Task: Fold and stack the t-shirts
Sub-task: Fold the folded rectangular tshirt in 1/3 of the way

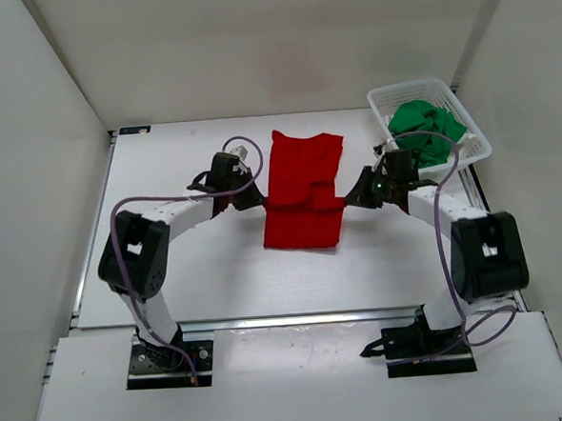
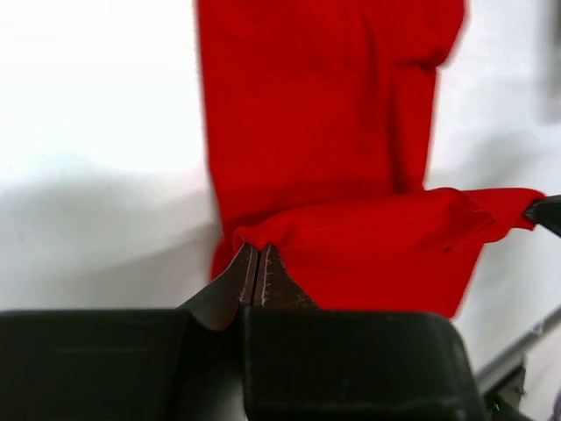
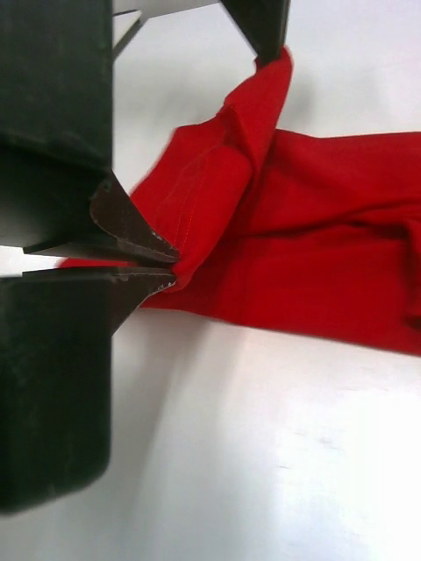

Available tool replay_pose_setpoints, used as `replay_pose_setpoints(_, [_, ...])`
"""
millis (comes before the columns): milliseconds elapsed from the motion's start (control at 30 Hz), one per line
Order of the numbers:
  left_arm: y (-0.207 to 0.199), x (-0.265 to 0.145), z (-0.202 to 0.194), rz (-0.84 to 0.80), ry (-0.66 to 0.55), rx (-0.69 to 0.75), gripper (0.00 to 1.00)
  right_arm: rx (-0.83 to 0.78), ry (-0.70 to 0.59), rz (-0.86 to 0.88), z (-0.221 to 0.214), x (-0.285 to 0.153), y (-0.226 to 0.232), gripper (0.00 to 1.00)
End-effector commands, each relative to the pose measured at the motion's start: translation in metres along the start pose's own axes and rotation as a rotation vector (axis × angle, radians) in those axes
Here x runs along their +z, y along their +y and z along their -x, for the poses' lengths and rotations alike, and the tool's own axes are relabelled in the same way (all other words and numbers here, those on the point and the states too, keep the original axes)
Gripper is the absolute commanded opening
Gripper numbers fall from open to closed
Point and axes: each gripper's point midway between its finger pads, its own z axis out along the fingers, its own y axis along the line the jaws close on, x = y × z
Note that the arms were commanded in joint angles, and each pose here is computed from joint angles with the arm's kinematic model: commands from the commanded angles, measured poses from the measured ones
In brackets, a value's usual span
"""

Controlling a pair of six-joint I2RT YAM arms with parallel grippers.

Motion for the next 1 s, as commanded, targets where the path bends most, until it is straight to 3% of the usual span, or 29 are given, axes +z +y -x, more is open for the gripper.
replay_pose_setpoints(0, [0.011,0.010,0.027,0.037,-0.036,0.000,0.00,-0.036,-0.080,0.053,0.043,0.019,0.002,0.00])
replay_pose_setpoints(200, [0.015,0.040,0.047,0.036,-0.040,-0.026,0.00,-0.010,-0.038,0.041,0.060,0.059,-0.014,0.00])
replay_pose_setpoints(367, [0.014,0.050,0.058,0.012,-0.070,-0.051,0.13,0.001,-0.089,0.052,0.084,0.067,-0.019,0.01])
replay_pose_setpoints(433, [0.011,0.047,0.066,-0.007,-0.095,-0.064,0.18,0.004,-0.104,0.059,0.091,0.066,-0.017,0.11])
replay_pose_setpoints(533, [0.012,0.030,0.078,-0.044,-0.163,-0.113,0.36,-0.018,-0.126,0.081,0.102,0.059,-0.005,0.24])
replay_pose_setpoints(600, [0.013,0.017,0.077,-0.059,-0.182,-0.134,0.38,-0.044,-0.153,0.079,0.106,0.047,0.004,0.33])
replay_pose_setpoints(667, [0.003,0.004,0.073,-0.068,-0.200,-0.113,0.37,-0.059,-0.174,0.046,0.101,0.037,0.009,0.35])
replay_pose_setpoints(700, [0.000,-0.003,0.069,-0.068,-0.217,-0.107,0.34,-0.077,-0.167,0.032,0.086,0.034,0.013,0.31])
replay_pose_setpoints(767, [-0.019,-0.010,0.043,-0.107,-0.195,-0.071,0.33,-0.102,-0.153,0.050,0.062,0.033,0.024,0.06])
replay_pose_setpoints(800, [-0.017,-0.009,0.030,-0.103,-0.183,-0.072,0.33,-0.118,-0.118,0.066,0.042,0.033,0.033,0.01])
replay_pose_setpoints(867, [-0.028,-0.004,-0.001,-0.123,-0.133,-0.049,0.31,-0.126,-0.080,0.084,0.015,0.035,0.035,0.00])
replay_pose_setpoints(967, [-0.012,0.010,-0.044,-0.096,-0.052,-0.060,0.28,-0.119,-0.012,0.078,-0.026,0.040,0.028,0.00])
